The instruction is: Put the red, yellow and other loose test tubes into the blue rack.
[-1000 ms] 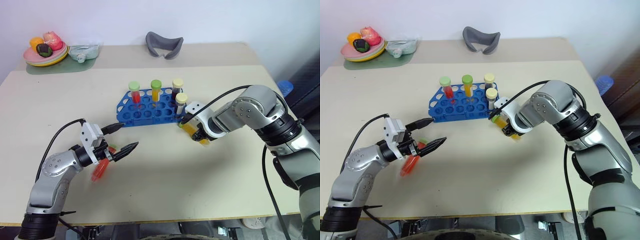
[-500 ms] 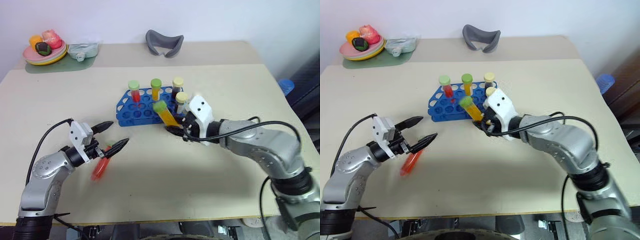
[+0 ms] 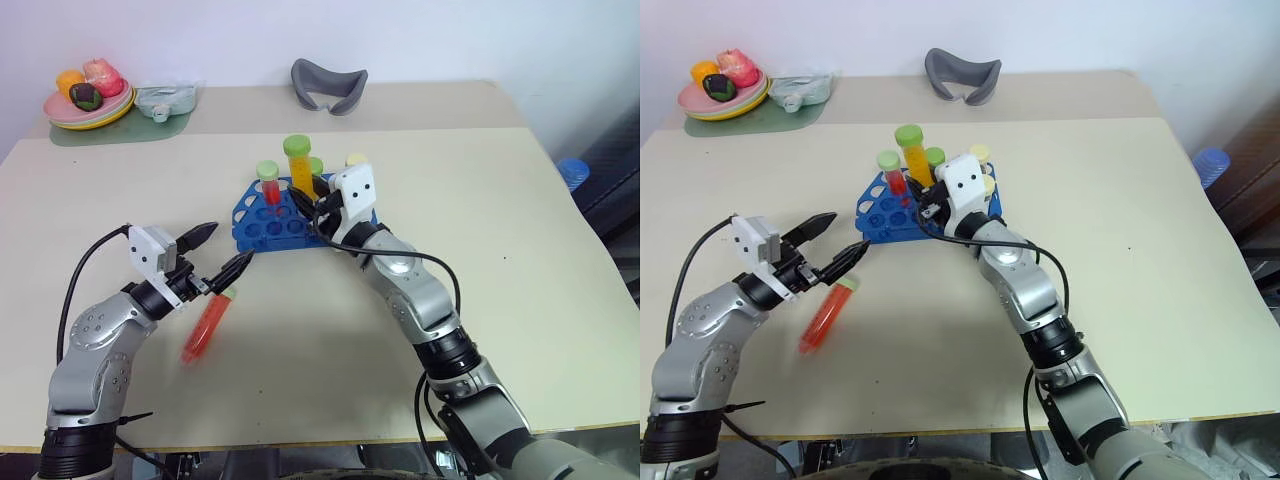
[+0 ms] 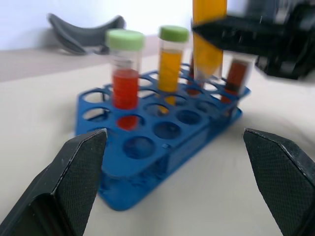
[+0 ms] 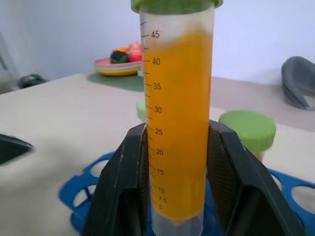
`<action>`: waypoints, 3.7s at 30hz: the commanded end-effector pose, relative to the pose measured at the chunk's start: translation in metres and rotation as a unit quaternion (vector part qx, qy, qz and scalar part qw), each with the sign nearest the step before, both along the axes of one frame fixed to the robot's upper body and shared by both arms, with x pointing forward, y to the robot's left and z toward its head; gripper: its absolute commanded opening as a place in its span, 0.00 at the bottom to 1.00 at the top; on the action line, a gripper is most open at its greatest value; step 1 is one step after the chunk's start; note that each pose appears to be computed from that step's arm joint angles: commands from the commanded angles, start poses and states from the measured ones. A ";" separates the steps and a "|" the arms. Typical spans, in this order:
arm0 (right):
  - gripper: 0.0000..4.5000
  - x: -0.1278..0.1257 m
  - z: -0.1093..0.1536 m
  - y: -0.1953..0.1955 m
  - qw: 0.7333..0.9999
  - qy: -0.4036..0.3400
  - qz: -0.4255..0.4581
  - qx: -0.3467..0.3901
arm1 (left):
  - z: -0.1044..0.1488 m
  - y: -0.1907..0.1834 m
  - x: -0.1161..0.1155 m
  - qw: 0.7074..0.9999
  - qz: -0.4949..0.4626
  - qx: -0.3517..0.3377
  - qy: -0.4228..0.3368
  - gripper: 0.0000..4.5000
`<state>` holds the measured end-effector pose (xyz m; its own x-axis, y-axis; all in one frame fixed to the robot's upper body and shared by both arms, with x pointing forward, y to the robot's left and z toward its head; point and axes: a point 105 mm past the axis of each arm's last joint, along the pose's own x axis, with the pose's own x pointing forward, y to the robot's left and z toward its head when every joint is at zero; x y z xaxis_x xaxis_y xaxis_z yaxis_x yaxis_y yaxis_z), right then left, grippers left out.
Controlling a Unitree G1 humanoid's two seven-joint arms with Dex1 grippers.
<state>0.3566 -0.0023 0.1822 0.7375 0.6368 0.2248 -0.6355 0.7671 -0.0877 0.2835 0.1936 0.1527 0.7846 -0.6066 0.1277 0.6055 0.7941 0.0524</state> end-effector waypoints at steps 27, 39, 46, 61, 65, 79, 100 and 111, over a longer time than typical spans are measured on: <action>0.47 0.007 -0.032 -0.016 0.998 -0.018 -0.055 0.027 | 0.018 -0.001 -0.017 0.998 -0.011 -0.047 -0.032 1.00; 0.99 -0.018 0.030 -0.019 0.992 -0.118 -0.009 0.050 | 0.032 -0.007 -0.011 0.999 0.004 -0.032 -0.031 1.00; 0.99 -0.048 0.049 -0.021 0.989 -0.125 0.085 0.000 | 0.052 -0.005 -0.005 1.000 0.025 0.011 0.008 1.00; 0.99 -0.081 0.035 -0.042 0.959 -0.099 0.217 -0.151 | 0.026 0.010 -0.028 0.883 0.013 0.283 0.375 1.00; 0.99 -0.090 0.031 -0.038 0.950 -0.097 0.248 -0.164 | 0.009 0.015 -0.038 0.835 0.003 0.329 0.441 1.00; 0.99 -0.114 0.022 -0.028 0.944 -0.081 0.278 -0.158 | -0.027 0.016 -0.044 0.780 0.048 0.411 0.470 1.00; 0.99 -0.117 0.020 -0.027 0.945 -0.076 0.281 -0.153 | -0.053 0.019 -0.052 0.757 0.135 0.329 0.549 1.00; 1.00 -0.117 0.020 -0.027 0.945 -0.075 0.278 -0.153 | -0.054 0.009 -0.044 0.773 0.135 0.304 0.540 0.95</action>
